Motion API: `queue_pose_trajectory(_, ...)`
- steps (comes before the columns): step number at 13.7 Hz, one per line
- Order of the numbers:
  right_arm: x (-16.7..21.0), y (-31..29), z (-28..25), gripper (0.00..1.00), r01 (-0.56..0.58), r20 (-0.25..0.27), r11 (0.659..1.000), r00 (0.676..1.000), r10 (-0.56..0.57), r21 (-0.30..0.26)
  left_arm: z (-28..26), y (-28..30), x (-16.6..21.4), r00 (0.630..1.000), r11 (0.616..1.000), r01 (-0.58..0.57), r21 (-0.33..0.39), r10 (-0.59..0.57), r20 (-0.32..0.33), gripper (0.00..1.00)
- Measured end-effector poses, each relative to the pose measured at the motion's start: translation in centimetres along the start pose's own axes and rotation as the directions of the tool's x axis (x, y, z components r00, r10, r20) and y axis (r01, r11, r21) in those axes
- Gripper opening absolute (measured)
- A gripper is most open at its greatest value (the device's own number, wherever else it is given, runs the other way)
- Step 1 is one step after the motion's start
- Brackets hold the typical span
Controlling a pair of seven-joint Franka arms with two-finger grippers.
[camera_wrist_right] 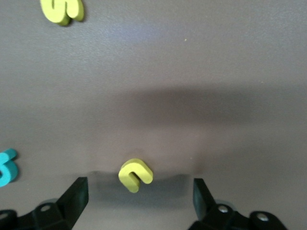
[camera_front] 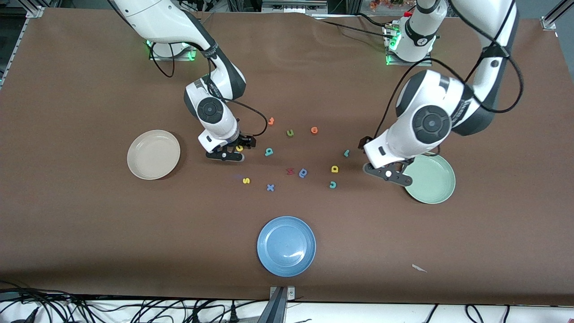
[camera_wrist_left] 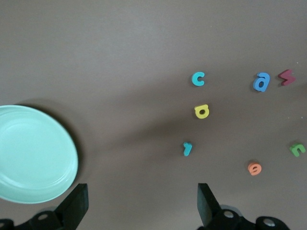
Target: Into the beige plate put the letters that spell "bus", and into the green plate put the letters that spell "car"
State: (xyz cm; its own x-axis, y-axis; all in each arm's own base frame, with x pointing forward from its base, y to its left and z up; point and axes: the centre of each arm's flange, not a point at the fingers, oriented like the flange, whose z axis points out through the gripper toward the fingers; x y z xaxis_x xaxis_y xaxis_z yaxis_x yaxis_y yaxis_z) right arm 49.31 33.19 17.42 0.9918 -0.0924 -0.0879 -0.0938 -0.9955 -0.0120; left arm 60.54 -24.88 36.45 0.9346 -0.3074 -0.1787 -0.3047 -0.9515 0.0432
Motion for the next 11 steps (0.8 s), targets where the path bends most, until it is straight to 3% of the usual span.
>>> queue_pose_trajectory(2, 0.2, -0.1, -0.2, 0.95, 0.001, -0.005, 1.0, 1.0, -0.001, 0.003, 1.7, 1.7, 0.3, 1.0, 1.0, 0.004, 0.004, -0.004, 0.02, 1.0)
queue_pose_trajectory(6, 0.3, -0.1, -0.2, 0.69, 0.002, -0.006, 1.0, 1.0, -0.002, 0.005, 6.6, 3.7, 1.7, 1.0, 1.0, 0.001, 0.002, -0.001, 0.02, 1.0)
queue_pose_trajectory(7, 0.2, -0.1, -0.1, 0.69, 0.002, -0.006, 1.0, 1.0, -0.002, 0.005, 7.8, 3.9, 2.2, 1.0, 1.0, -0.002, 0.0, 0.002, 0.014, 1.0)
queue_pose_trajectory(9, 0.3, -0.2, 0.0, 0.55, 0.002, -0.007, 1.0, 1.0, -0.002, 0.006, 10.3, 4.4, 3.0, 1.0, 1.0, -0.008, -0.006, 0.008, -0.004, 1.0)
queue_pose_trajectory(10, 0.4, -0.2, 0.0, 0.54, 0.002, -0.009, 1.0, 1.0, -0.002, 0.007, 11.5, 4.9, 3.3, 1.0, 1.0, -0.013, -0.008, 0.013, -0.012, 1.0)
queue_pose_trajectory(11, 0.4, -0.3, -0.1, 0.44, 0.002, -0.011, 1.0, 1.0, -0.002, 0.008, 12.6, 5.3, 3.6, 1.0, 1.0, -0.017, -0.01, 0.017, -0.021, 1.0)
